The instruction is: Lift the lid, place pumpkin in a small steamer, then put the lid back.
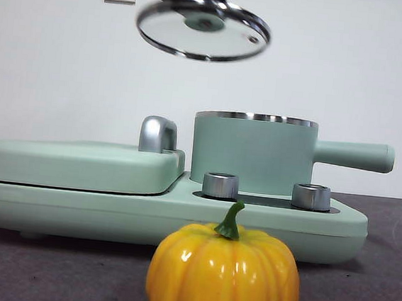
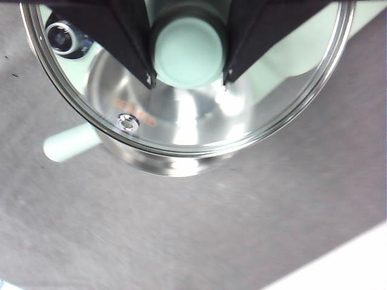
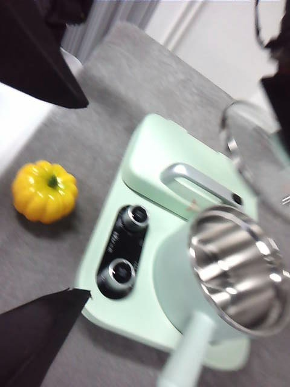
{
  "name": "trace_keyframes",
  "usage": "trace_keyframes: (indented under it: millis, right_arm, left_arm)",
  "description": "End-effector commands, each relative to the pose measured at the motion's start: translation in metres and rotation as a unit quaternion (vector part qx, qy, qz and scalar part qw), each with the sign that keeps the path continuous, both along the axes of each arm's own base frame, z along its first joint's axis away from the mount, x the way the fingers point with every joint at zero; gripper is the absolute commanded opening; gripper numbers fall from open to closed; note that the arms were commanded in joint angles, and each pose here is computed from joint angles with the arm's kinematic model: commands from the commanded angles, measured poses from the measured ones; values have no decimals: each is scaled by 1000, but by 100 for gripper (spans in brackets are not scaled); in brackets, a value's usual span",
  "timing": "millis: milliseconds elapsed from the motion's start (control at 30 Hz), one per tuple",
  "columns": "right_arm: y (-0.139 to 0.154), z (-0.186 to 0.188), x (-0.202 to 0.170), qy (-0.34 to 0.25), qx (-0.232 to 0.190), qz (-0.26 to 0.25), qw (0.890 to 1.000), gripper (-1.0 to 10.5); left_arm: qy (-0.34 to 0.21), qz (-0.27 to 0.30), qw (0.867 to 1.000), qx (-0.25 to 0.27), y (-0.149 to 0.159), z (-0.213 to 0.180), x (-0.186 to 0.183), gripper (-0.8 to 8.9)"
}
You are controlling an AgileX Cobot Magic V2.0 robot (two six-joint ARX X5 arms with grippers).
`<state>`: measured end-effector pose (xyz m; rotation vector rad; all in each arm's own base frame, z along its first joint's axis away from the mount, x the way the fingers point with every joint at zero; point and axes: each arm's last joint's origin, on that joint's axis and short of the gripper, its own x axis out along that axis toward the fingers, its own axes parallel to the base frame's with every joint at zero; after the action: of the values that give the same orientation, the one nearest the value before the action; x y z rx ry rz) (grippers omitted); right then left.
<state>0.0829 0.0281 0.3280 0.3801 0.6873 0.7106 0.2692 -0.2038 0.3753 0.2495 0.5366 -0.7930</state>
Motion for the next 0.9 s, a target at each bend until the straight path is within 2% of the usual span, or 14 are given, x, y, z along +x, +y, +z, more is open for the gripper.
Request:
trace_keyframes:
  millis: [33,167,267,533,900]
  right_arm:
    - [6,1,10,39,13,8,999,474]
    - [19,-7,25,88,1,31,996,474]
    - [33,-14,36,116,-28,48,992,474]
    - [92,-35,57,138,-104,110,979,474]
    - [168,-63,68,162,-219,166,948,498]
  left_arm:
    - [-30,4,999,-13,9,19,-3,112]
    - [-35,25,999,-16,27,28,-4,112]
    - [-41,39,998,-19,38,33,-5,112]
    - [-48,83,995,-22,69,44,-6,112]
    - [-36,141,989,-14,103,46,0,112]
